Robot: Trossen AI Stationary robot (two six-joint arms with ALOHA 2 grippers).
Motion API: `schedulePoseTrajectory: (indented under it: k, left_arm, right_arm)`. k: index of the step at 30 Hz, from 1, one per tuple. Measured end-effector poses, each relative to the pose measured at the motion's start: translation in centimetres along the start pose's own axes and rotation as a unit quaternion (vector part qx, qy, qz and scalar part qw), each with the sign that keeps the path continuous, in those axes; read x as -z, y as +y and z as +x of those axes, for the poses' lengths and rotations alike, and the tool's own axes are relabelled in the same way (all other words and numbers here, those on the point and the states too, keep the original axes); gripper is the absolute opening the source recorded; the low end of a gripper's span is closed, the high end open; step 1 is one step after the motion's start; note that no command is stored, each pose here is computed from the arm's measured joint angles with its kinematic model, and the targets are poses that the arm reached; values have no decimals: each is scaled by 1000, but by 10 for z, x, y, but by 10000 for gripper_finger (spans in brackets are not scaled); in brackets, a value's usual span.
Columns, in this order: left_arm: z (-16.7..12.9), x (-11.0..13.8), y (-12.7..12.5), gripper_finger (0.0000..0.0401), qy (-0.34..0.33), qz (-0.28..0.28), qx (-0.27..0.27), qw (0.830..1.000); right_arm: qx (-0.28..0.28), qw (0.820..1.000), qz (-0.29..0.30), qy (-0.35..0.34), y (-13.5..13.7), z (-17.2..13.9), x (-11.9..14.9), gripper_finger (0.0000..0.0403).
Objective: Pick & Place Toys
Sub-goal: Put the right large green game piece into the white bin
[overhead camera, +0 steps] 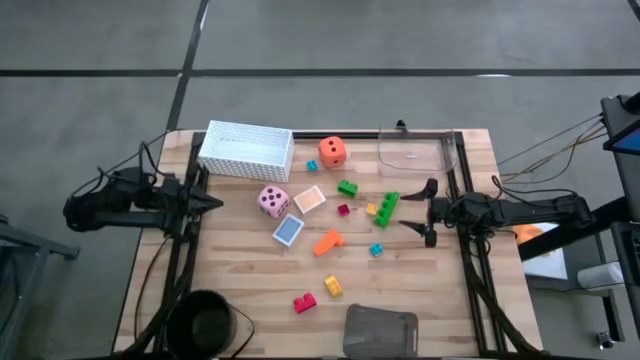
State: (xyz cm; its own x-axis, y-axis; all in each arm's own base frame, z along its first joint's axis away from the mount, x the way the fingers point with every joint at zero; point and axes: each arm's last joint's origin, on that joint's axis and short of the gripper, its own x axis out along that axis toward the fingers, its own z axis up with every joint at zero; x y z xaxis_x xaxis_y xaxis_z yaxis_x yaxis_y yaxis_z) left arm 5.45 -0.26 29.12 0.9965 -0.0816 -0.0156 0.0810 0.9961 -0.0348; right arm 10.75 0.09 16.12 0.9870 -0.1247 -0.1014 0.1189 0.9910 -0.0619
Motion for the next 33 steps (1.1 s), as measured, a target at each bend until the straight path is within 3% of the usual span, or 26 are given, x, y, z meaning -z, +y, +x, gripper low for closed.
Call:
schedulePoseTrajectory:
  k: [5,10,14,19,23,27,33]
  left_arm:
    - [10,0,1,9,14,-35,-8,999]
    - [34,18,7,9,69,-36,-74,994]
    - [52,41,12,9,124,-41,-128,983]
    - [69,59,15,9,150,-62,-154,975]
    - [75,64,18,9,150,-118,-196,962]
    - [78,66,18,9,154,-145,-202,956]
    - [83,70,16,9,182,-154,-159,958]
  right_arm:
    - [0,995,84,-59,-1,-1,-12,336]
    - [17,988,95,-118,-3,-2,-23,336]
    - [28,987,100,-120,-3,-2,-23,336]
    - [26,988,109,-110,-3,-1,-22,336]
    - [29,988,111,-102,-3,1,-20,336]
    - [39,989,111,-92,-3,3,-19,336]
    - [37,992,102,-63,-2,7,-14,336]
